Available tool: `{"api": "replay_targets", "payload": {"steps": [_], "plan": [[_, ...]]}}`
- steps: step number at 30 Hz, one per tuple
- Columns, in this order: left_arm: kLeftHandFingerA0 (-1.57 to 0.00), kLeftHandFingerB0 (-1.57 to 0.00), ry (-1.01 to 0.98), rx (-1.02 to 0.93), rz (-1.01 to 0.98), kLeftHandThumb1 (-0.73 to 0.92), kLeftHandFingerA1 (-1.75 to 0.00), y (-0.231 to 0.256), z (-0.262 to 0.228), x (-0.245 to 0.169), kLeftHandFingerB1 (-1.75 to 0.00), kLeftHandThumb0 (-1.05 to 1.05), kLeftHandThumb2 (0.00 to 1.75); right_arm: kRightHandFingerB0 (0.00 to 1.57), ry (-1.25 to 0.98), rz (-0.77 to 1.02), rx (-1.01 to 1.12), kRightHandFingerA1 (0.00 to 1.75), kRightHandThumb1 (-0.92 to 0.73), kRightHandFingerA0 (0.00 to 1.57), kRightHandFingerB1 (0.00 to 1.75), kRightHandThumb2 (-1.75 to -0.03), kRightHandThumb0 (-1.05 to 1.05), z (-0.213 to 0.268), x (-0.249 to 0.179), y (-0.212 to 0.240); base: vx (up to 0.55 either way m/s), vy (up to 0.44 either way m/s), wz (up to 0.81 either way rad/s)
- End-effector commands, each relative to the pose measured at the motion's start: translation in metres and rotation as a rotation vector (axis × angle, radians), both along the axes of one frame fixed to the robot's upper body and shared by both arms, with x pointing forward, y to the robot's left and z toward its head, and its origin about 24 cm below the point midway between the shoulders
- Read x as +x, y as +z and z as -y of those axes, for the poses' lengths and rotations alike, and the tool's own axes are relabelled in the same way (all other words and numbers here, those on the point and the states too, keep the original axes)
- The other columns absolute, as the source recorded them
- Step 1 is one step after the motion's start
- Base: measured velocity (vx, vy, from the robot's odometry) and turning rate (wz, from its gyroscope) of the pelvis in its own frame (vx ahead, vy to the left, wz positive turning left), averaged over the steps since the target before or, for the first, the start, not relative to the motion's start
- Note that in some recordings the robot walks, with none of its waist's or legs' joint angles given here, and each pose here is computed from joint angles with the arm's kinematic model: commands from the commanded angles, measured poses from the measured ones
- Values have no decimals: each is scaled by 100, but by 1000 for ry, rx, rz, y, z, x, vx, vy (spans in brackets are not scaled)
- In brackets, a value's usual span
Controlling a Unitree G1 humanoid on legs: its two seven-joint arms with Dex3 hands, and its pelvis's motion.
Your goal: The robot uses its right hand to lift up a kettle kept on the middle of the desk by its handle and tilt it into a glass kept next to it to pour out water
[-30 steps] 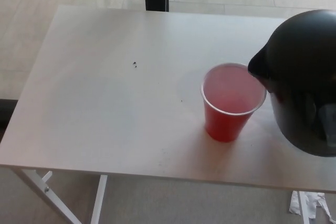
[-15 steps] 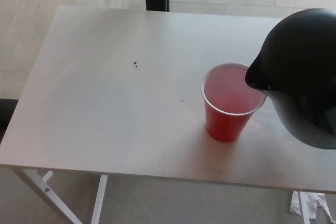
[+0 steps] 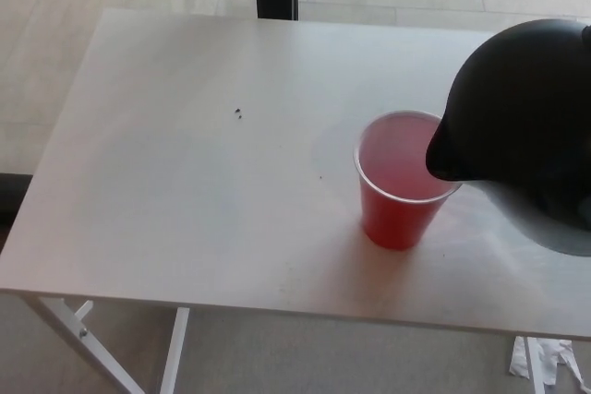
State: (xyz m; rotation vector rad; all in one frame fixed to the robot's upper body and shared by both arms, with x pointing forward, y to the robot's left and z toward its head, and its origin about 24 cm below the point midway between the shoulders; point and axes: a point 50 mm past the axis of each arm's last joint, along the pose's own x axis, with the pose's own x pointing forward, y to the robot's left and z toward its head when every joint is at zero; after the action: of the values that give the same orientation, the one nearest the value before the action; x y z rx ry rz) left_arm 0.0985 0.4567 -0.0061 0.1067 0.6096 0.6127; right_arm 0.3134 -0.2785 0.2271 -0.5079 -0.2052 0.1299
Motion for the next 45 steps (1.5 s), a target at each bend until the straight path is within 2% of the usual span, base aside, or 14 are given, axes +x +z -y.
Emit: {"api": "replay_targets", "payload": {"steps": [1, 4, 10, 12, 17, 18, 19, 23, 25, 27, 36, 38, 40, 45], "plan": [[-52, -34, 0, 11, -21, 72, -60, 6, -5, -2, -52, -76, 110, 87, -74, 20, -34, 175, -45, 100, 157, -129, -11, 3, 0, 19, 0, 0, 0], [-52, -35, 1, 9, -19, 71, -59, 5, -5, -2, -52, -75, 110, 106, -116, -1, -75, 145, -44, 128, 131, -120, -19, 4, 2, 21, 0, 0, 0], [-52, -35, -1, 11, -15, 72, -60, 4, -4, -3, -53, -75, 110, 83, -188, -42, -83, 175, -32, 98, 143, -142, -17, 9, 6, 24, 0, 0, 0], [-54, -35, 1, 5, -13, 73, -61, 5, -4, -2, -53, -77, 110, 96, -216, -31, -82, 147, -42, 132, 116, -124, -20, 13, 7, 25, 0, 0, 0], [-53, -35, 0, 2, -8, 73, -60, 6, -5, -2, -53, -78, 110, 83, -271, -66, -59, 175, -39, 98, 150, -127, -14, 20, 12, 23, 0, 0, 0], [-53, -35, -5, 11, -13, 73, -60, 6, -5, -2, -53, -77, 111, 108, -271, -57, -72, 146, -40, 129, 132, -121, -22, 18, 12, 24, 0, 0, 0], [-58, -40, -5, 11, -14, 92, -48, 6, -5, -2, -38, -78, 68, 93, -270, -52, -85, 139, -46, 128, 107, -123, -24, 16, 11, 26, 0, 0, 0], [-57, -39, -4, 2, -10, 92, -48, 5, -5, -2, -38, -79, 67, 83, -263, -54, -93, 142, -40, 129, 86, -120, -25, 11, 8, 31, 0, 0, 0], [-58, -39, -5, 1, -5, 92, -49, 6, -4, -1, -39, -78, 68, 83, -258, -59, -96, 140, -42, 127, 88, -119, -21, 9, 7, 33, 0, 0, 0], [-53, -35, -2, 4, -3, 73, -60, 5, -4, 0, -53, -78, 111, 88, -245, -68, -72, 175, -32, 97, 158, -141, -17, 10, 11, 30, 0, 0, 0], [-50, -33, -2, 1, 3, 73, -60, 7, -5, 3, -52, -76, 111, 86, -134, 21, -249, 174, -39, 103, 153, -141, -21, -15, 8, 37, 0, 0, 0], [-58, -39, -13, 16, -3, 92, -48, 8, -5, 5, -39, -80, 69, 85, -121, 16, -247, 175, -38, 100, 156, -139, -17, -19, 8, 36, 0, 0, 0], [-51, -34, -9, 11, 2, 73, -60, 8, -5, 6, -53, -77, 112, 83, -124, 16, -259, 175, -40, 97, 155, -135, -15, -21, 9, 36, 0, 0, 0], [-52, -34, -8, 8, 11, 74, -61, 9, -5, 6, -53, -78, 111, 82, -122, 29, -317, 175, -39, 94, 155, -137, -13, -26, 10, 38, 0, 0, 0]]}}
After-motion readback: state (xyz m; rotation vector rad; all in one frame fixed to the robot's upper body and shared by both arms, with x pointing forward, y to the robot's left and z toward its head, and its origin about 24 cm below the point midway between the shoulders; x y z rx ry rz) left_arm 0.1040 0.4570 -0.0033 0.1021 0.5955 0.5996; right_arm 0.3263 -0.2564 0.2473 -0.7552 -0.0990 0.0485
